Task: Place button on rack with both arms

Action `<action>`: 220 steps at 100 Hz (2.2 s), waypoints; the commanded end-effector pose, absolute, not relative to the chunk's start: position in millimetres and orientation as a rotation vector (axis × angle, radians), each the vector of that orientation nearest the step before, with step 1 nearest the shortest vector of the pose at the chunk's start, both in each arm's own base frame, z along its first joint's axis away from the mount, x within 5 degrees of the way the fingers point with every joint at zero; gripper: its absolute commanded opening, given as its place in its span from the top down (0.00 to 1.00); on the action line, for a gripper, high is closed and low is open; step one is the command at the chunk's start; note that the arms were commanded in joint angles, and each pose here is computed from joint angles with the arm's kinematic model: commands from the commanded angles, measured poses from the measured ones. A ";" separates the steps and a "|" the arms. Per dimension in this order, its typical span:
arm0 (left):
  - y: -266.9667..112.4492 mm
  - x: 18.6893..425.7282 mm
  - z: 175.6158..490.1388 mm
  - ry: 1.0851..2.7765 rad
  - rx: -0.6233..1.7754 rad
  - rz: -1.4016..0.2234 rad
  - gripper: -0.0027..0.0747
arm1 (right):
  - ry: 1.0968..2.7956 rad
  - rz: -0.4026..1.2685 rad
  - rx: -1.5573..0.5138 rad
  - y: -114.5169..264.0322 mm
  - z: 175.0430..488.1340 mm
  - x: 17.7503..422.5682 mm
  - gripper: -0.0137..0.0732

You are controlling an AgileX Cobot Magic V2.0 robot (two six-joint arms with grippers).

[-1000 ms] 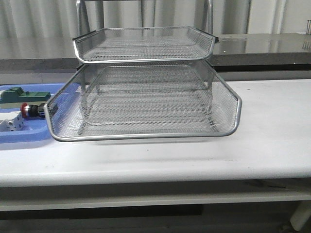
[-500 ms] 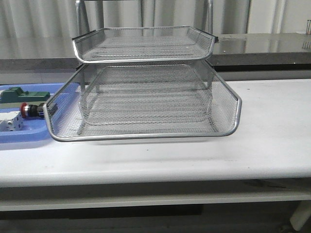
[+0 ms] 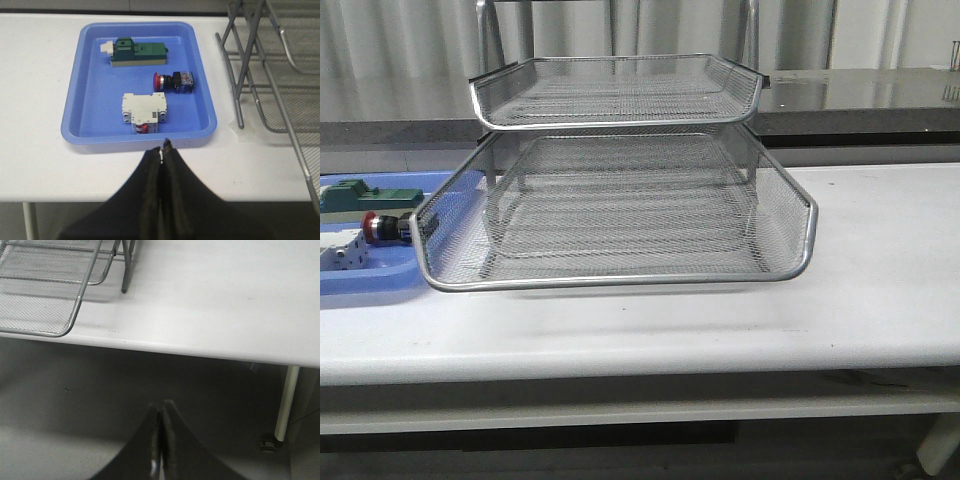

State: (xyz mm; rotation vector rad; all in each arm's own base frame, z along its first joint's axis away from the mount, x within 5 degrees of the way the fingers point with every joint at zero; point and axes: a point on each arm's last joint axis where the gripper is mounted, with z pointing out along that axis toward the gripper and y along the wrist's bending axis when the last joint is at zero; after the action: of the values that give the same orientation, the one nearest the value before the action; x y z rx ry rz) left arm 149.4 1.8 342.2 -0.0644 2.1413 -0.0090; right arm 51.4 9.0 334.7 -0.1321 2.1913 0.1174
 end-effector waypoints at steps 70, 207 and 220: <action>0.8 238.4 331.3 2.401 0.077 0.043 0.75 | 2.114 0.106 -0.124 8.3 347.9 54.2 0.92; -9.8 362.8 360.6 2.394 0.757 0.101 0.17 | 2.114 0.106 -0.124 8.3 347.9 54.2 0.92; -10.0 385.2 352.7 2.390 0.844 0.117 0.17 | 2.114 0.106 -0.124 8.3 347.9 54.2 0.92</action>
State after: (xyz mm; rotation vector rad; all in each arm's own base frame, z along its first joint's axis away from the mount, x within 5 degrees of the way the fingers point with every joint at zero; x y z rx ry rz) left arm 378.7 -8.1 332.2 0.8277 2.4882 0.0955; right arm 51.4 9.0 334.6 -0.1322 2.1929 0.1173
